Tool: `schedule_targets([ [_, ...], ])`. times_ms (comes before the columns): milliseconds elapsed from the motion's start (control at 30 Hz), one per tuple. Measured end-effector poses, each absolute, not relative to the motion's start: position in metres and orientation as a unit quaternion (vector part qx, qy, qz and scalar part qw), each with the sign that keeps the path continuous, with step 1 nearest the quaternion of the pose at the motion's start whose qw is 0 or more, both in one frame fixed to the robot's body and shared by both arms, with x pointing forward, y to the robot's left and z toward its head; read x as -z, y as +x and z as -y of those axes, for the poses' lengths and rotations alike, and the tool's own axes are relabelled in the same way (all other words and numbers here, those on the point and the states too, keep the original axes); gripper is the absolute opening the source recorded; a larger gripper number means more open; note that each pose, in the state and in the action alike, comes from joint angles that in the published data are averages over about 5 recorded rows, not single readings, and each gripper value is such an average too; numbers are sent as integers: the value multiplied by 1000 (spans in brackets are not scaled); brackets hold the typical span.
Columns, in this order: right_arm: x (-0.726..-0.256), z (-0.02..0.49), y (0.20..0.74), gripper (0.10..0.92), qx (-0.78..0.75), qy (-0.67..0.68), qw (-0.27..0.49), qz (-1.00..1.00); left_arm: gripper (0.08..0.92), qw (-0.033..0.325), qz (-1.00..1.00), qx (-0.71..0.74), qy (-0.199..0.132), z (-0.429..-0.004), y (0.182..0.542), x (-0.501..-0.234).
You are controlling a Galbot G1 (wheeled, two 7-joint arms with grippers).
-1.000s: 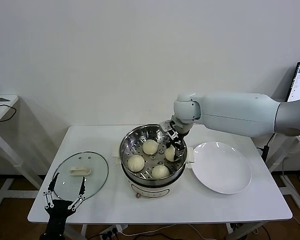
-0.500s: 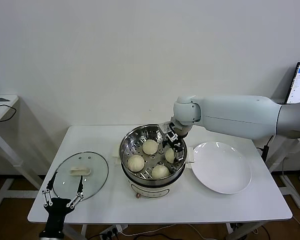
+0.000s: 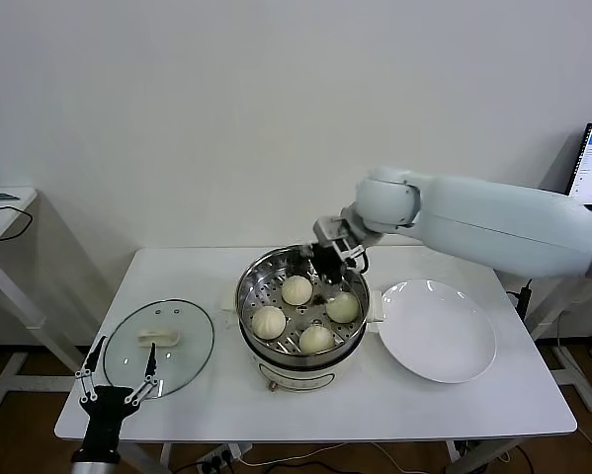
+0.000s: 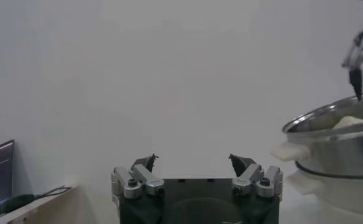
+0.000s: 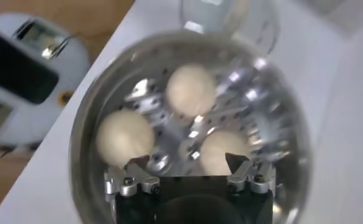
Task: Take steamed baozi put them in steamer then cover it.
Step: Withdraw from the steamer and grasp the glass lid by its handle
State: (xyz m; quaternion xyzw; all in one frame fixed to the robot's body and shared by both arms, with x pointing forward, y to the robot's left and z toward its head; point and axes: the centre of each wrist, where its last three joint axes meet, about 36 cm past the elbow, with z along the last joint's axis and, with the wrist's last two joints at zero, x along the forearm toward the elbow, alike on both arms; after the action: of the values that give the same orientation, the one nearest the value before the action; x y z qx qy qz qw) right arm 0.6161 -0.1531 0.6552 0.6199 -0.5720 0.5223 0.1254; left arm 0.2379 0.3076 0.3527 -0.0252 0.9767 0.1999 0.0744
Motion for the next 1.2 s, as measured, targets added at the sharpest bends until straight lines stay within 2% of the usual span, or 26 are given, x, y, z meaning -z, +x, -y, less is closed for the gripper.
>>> schedule_targets([
  [300, -603, 209, 610, 823, -390, 457, -67, 797, 823, 90, -962, -254, -35, -317, 248, -355],
  [500, -541, 245, 600, 823, -270, 331, -142, 893, 823, 106, -947, -300, -33, -319, 255, -357],
  [833, -430, 294, 548, 823, -126, 157, -164, 966, 823, 113, -907, -404, -24, -337, 262, -347],
  [1200, -346, 309, 466, 823, -70, 54, -129, 988, 823, 46, -829, -557, 10, -369, 246, -315],
])
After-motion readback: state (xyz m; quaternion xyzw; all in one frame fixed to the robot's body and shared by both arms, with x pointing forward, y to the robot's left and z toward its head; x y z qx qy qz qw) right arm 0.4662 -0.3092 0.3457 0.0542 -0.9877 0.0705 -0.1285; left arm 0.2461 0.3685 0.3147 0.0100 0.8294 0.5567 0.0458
